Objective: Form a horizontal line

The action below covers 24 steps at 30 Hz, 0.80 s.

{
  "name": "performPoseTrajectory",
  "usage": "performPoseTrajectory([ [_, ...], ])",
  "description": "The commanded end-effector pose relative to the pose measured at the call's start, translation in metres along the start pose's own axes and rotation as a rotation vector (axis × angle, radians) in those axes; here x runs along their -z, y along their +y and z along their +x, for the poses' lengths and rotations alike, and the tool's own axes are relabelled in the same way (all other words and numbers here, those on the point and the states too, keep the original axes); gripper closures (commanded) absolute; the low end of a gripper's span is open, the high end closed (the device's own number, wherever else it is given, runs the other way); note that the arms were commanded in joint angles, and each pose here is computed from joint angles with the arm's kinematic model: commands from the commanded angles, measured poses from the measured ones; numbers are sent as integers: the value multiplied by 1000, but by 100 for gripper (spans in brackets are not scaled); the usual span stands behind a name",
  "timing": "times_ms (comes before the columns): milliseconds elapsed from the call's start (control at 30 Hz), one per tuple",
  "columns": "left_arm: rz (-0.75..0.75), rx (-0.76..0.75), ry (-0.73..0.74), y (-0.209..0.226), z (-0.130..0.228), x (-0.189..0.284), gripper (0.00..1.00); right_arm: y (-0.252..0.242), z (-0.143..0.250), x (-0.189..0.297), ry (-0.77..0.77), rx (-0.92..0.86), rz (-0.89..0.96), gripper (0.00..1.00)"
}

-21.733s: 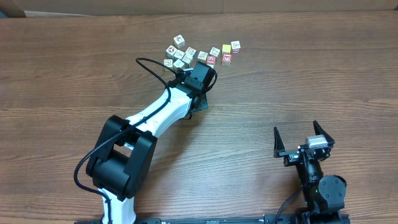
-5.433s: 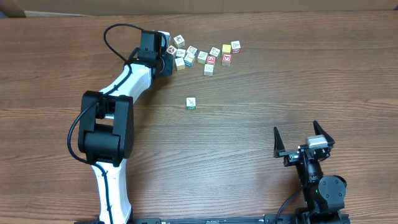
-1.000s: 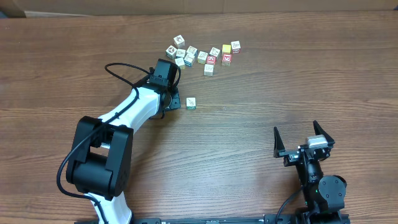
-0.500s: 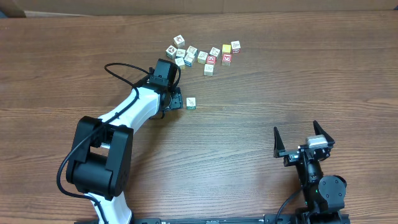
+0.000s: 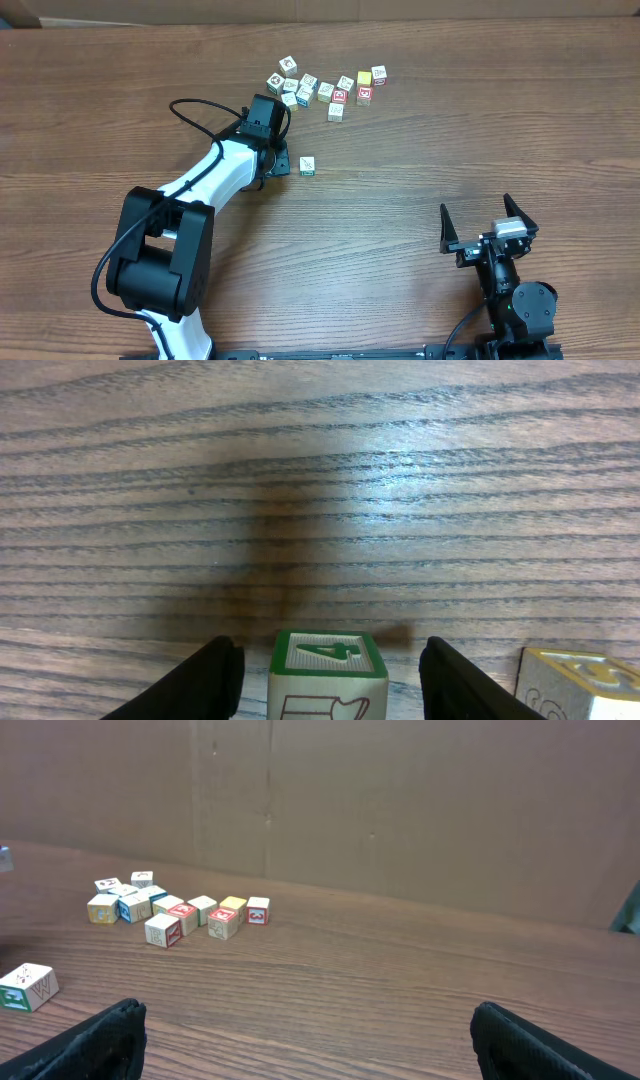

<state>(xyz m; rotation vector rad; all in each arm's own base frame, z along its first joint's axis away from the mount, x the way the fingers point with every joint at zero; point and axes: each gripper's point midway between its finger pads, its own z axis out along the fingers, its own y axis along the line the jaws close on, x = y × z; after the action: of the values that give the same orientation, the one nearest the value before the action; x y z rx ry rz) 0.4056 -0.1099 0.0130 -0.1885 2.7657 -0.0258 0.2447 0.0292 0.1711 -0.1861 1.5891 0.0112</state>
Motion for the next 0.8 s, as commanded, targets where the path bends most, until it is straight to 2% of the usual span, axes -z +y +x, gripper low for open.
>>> performPoseTrajectory([
  [0, -14, -27, -8, 2, 0, 0, 43, 2, 1, 0, -6, 2, -9, 0],
  [67, -20, -26, -10, 3, 0, 0, 36, 2, 1, 0, -6, 2, -9, 0],
  [133, -19, -27, -8, 3, 0, 0, 23, 2, 1, 0, -6, 2, -9, 0],
  [233, -25, -28, 5, 5, 3, 0, 17, 2, 1, 0, -6, 2, -9, 0],
  [300, -27, -29, 10, 5, 5, 0, 7, 2, 1, 0, -6, 1, -9, 0],
  [433, -35, -32, 23, 7, 8, 1, 0, 2, 1, 0, -6, 1, -9, 0],
  [467, -36, -39, 24, 8, 8, 1, 0, 2, 1, 0, -6, 1, -9, 0],
  [633, -43, -36, 30, 10, 9, 0, 31, 2, 1, 0, -6, 2, -9, 0],
  [767, -28, -16, 28, 14, 4, 0, 42, 2, 1, 0, -6, 2, -9, 0],
])
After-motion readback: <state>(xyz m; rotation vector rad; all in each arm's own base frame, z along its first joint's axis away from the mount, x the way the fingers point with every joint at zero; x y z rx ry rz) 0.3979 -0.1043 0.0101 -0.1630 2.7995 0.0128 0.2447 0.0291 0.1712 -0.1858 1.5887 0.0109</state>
